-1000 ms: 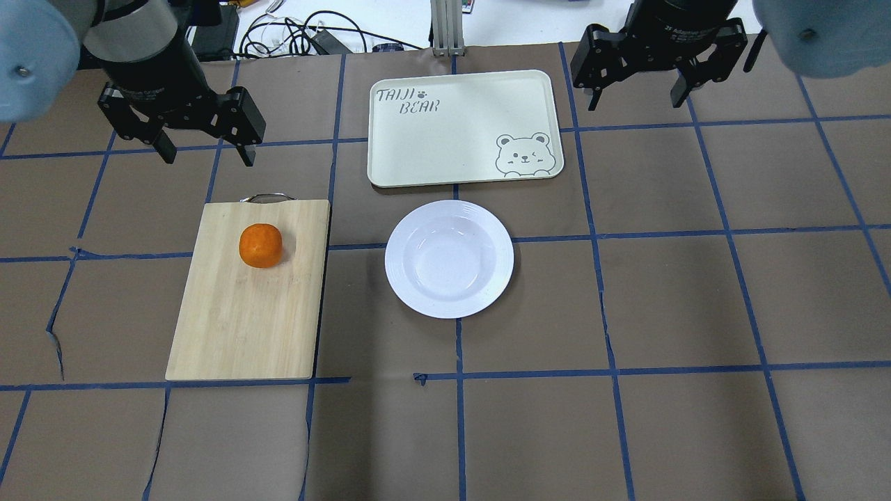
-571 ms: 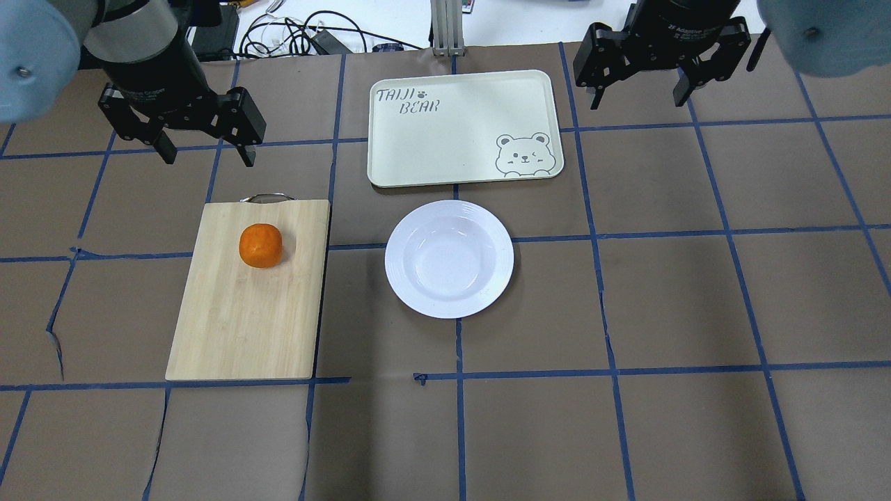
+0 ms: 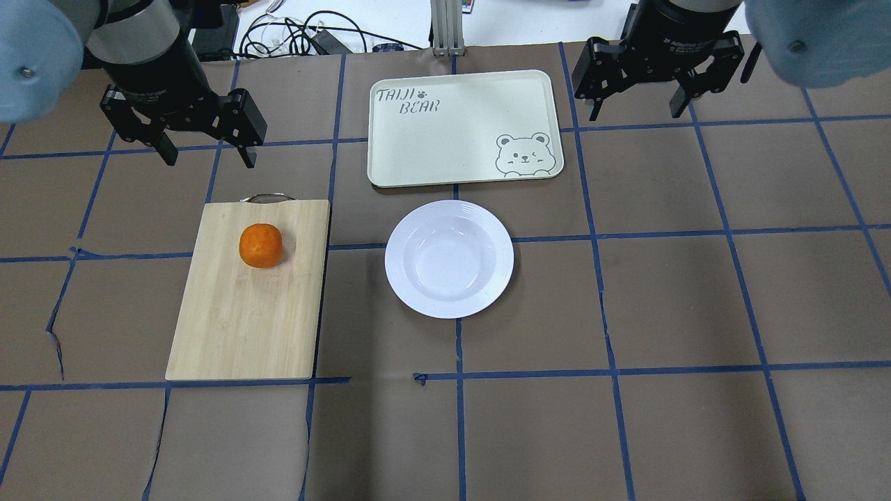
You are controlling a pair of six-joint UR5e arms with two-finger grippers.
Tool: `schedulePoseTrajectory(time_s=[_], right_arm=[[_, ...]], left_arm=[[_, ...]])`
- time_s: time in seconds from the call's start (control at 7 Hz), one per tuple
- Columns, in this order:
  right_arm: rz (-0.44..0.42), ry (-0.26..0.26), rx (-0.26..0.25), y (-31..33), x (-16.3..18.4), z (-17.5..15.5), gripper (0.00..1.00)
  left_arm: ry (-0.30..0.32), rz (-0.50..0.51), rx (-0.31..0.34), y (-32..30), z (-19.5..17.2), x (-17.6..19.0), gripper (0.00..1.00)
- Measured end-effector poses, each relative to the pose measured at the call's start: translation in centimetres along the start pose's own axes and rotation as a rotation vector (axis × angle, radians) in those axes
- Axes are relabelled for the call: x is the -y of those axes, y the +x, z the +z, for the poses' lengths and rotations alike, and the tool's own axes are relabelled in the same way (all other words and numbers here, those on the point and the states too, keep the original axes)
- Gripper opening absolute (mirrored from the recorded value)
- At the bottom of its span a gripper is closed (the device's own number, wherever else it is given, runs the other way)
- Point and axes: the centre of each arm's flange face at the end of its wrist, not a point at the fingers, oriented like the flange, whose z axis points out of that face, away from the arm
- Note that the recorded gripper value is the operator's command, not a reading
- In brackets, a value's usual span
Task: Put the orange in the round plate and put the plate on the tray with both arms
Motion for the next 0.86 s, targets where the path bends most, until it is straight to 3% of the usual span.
schedulePoseTrajectory(time_s=[0.86], right_arm=[[-0.006,0.022,-0.004,0.26,-0.02,-0.44,1.0]], left_arm=[[-0.016,0.004,-0.003,0.11,0.85,-0.26,1.0]])
